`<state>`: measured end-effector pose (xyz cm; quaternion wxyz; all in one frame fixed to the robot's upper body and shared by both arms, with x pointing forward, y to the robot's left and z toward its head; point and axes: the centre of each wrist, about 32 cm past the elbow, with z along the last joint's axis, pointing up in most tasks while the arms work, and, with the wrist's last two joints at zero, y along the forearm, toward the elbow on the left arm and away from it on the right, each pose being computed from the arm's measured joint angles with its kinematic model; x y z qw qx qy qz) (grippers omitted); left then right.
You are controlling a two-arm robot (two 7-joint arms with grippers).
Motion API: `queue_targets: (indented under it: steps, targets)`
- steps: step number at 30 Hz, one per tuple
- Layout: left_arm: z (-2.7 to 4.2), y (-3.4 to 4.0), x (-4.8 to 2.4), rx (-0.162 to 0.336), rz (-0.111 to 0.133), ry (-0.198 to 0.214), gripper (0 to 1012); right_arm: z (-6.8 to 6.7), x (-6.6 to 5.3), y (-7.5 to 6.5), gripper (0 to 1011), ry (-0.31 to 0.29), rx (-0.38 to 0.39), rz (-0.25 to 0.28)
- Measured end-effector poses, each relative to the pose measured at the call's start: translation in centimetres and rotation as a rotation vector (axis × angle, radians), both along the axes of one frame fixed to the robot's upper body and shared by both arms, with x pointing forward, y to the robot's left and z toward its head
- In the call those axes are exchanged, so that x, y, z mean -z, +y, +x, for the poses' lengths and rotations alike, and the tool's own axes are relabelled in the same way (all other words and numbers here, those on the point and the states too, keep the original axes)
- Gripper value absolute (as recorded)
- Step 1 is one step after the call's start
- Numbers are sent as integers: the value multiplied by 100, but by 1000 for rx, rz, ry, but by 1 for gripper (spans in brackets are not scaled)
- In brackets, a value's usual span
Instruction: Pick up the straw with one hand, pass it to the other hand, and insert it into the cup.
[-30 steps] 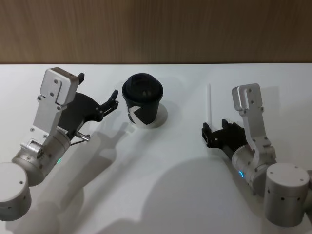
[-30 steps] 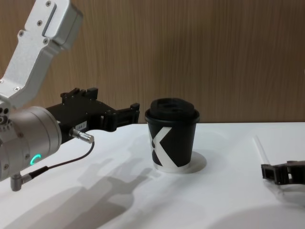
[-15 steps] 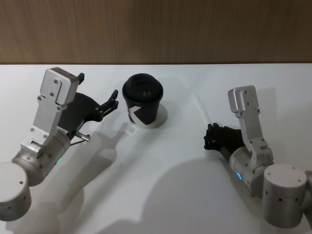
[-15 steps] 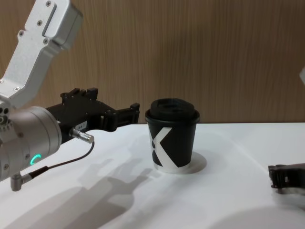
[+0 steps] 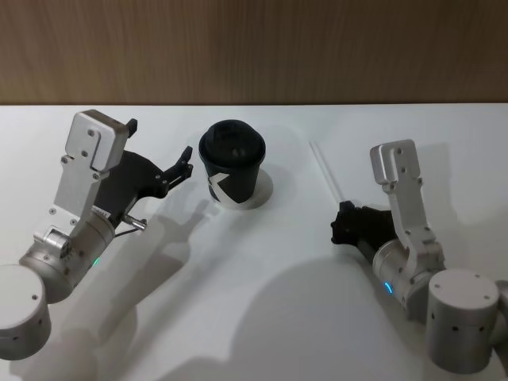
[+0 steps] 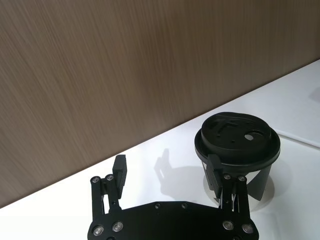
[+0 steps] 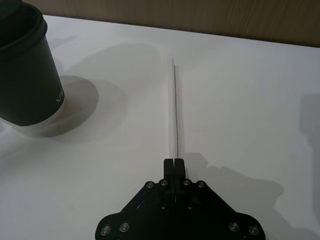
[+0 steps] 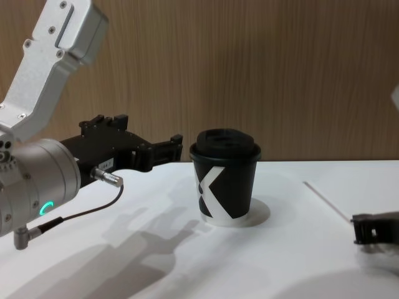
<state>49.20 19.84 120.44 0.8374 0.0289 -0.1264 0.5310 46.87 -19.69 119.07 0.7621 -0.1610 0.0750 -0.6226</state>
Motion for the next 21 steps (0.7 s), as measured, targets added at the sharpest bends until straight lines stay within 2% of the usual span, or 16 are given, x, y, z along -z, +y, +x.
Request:
queue_targets:
  steps: [7,21]
  targets:
    - [0,0,0,0,0,0,1002,1,-42,-33,7,-63,2,14]
    - [0,0,0,0,0,0,1003,70,-228,-222,7,-256,-56,62]
